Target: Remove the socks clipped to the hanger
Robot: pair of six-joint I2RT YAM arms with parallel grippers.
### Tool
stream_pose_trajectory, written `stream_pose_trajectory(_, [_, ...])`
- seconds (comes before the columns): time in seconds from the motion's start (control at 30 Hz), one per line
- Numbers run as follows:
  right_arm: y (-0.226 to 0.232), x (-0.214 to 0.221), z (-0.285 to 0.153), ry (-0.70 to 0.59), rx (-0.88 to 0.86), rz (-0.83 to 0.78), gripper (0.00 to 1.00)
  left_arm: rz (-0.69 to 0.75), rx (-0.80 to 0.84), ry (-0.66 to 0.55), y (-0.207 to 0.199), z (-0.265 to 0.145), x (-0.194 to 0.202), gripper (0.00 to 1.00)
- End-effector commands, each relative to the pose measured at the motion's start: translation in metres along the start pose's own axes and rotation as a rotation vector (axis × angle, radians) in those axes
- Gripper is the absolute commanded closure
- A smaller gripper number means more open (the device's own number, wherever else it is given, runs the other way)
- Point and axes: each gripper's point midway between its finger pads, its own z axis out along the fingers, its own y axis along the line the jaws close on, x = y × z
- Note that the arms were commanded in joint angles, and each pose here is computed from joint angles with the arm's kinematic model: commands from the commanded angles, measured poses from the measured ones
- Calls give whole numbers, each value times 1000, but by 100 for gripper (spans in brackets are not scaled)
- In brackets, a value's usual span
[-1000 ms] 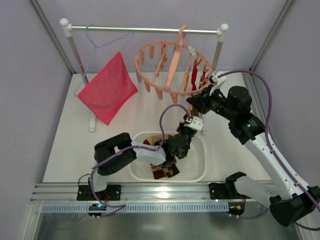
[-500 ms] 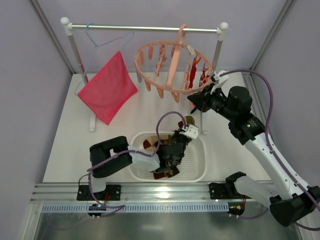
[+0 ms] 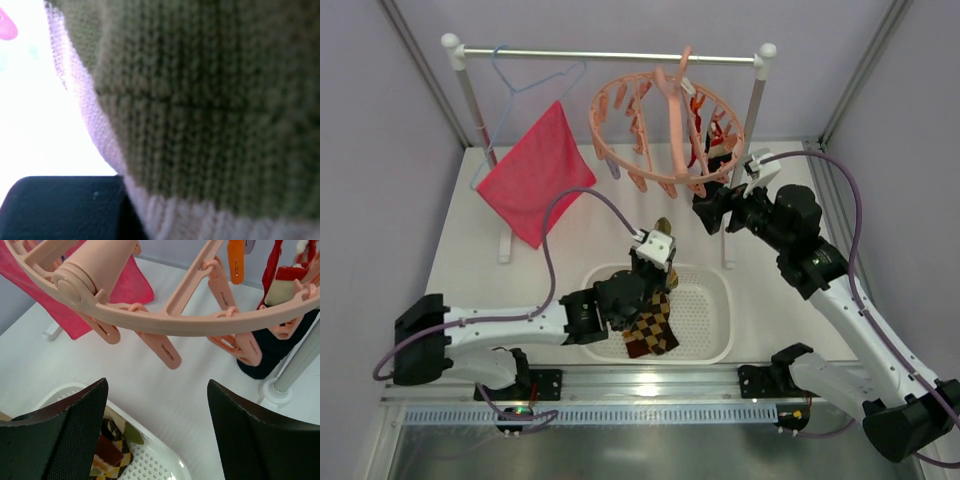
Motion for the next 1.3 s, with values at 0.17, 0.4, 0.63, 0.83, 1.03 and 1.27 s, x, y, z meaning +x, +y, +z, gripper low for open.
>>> stream_pose_trajectory(0.17, [-25, 12, -2, -22, 135, 13, 18, -148, 245, 174, -5, -65, -2, 100])
stream_pose_trajectory(0.4, [-38, 60, 9, 44, 177, 72, 18, -194, 182, 205, 23, -87, 0, 99])
stream_pose_trajectory(0.63, [-45, 86, 8, 65, 206, 105, 18, -142, 58, 343, 37, -84, 69, 100])
stream_pose_trajectory(0.83, [-52, 109, -7, 58, 253, 149, 18, -165, 11, 364, 45, -83, 108, 100])
stream_pose_trajectory(1.03, [-63, 116, -18, 50, 317, 145, 18, -189, 44, 400, 36, -85, 127, 89])
stream_pose_trajectory(1.27, [-72, 123, -19, 51, 351, 162, 17, -122, -60, 468, 45, -78, 140, 0])
